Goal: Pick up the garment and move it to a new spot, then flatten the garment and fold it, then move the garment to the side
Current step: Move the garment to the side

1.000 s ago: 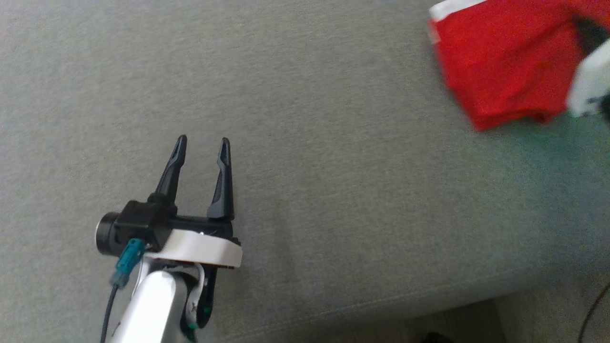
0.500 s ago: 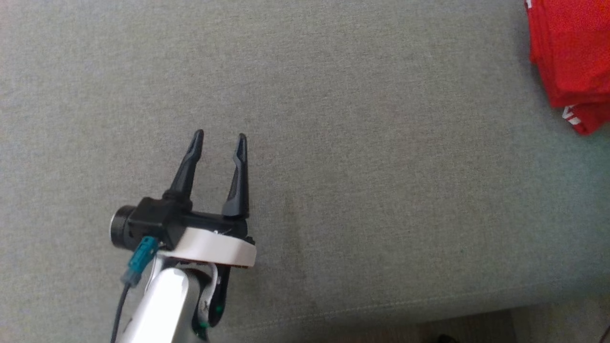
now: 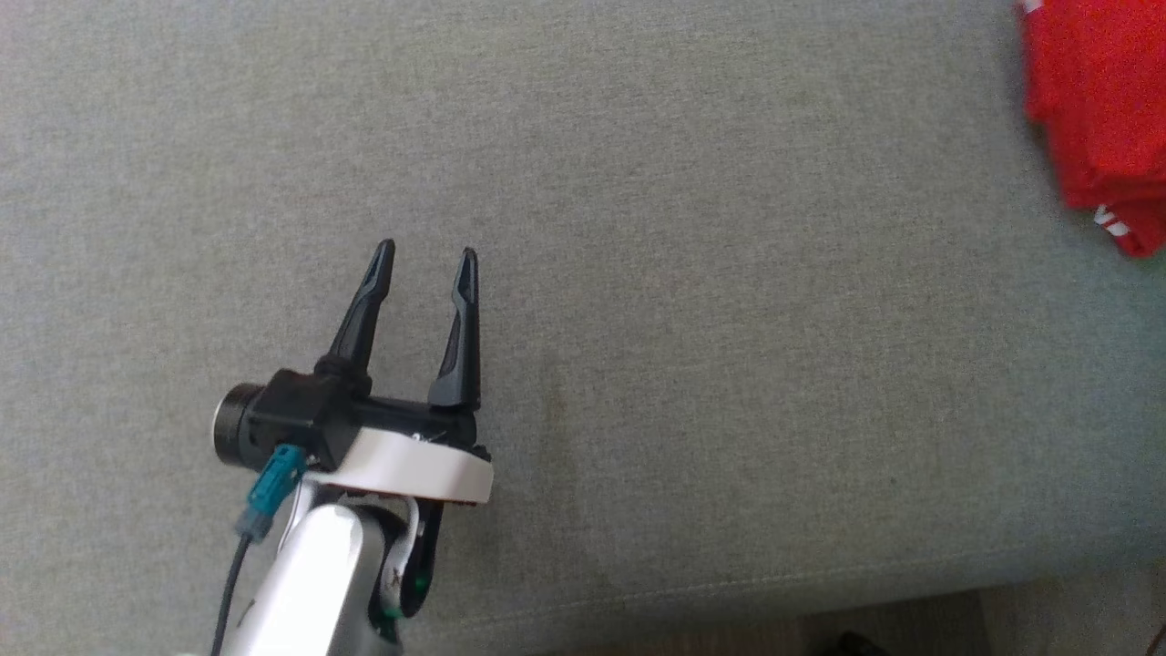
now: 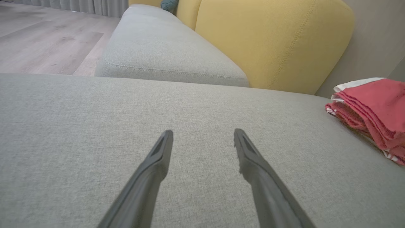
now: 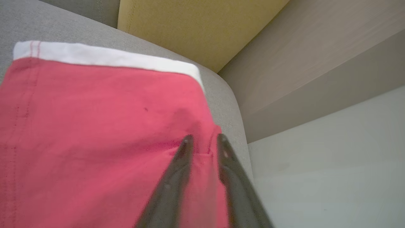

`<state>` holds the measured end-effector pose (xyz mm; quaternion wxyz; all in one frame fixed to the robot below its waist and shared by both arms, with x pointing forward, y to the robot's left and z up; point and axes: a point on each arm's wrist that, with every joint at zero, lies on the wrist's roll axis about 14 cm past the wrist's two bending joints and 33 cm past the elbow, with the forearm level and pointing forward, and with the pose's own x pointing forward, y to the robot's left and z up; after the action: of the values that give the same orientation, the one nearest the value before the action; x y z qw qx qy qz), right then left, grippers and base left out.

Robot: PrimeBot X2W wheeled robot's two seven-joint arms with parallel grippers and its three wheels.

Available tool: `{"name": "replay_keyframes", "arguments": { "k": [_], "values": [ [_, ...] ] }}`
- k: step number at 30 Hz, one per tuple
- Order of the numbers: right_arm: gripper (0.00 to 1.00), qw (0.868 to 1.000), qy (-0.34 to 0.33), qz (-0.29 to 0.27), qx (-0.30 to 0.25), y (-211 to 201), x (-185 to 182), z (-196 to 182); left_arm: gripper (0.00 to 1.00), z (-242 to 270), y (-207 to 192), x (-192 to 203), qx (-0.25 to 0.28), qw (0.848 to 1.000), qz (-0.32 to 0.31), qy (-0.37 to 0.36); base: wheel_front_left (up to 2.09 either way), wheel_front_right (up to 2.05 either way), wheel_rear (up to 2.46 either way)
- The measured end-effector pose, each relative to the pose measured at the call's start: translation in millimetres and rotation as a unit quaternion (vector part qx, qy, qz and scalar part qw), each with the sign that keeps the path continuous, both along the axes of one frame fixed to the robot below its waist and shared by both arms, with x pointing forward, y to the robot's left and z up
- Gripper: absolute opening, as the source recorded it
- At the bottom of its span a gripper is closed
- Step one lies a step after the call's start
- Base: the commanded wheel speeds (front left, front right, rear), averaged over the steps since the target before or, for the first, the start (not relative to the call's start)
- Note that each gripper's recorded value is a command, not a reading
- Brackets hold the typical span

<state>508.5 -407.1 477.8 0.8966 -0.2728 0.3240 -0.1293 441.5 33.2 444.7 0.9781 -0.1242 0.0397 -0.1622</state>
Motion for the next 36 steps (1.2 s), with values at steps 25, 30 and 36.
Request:
{"name": "replay_keyframes", "arguments": {
  "k": [25,30,36],
  "values": [
    [1.00,0.977,-0.176,0.094,0.075,85.1,18.6,46.9,1.00,24.7,17.0,-1.3,0.014,0.999,0.027,-0.027,0.00,0.00,0.00],
    [1.00,0.949,-0.248,0.126,0.149,134.5,2.7,62.4,1.00,39.5,31.8,-5.5,0.015,0.998,0.055,-0.037,0.00,0.00,0.00],
    [1.00,0.916,-0.315,0.140,0.207,172.7,-29.6,78.4,1.00,53.7,49.0,-23.0,0.009,0.995,0.085,-0.042,0.00,0.00,0.00]
  ]
}}
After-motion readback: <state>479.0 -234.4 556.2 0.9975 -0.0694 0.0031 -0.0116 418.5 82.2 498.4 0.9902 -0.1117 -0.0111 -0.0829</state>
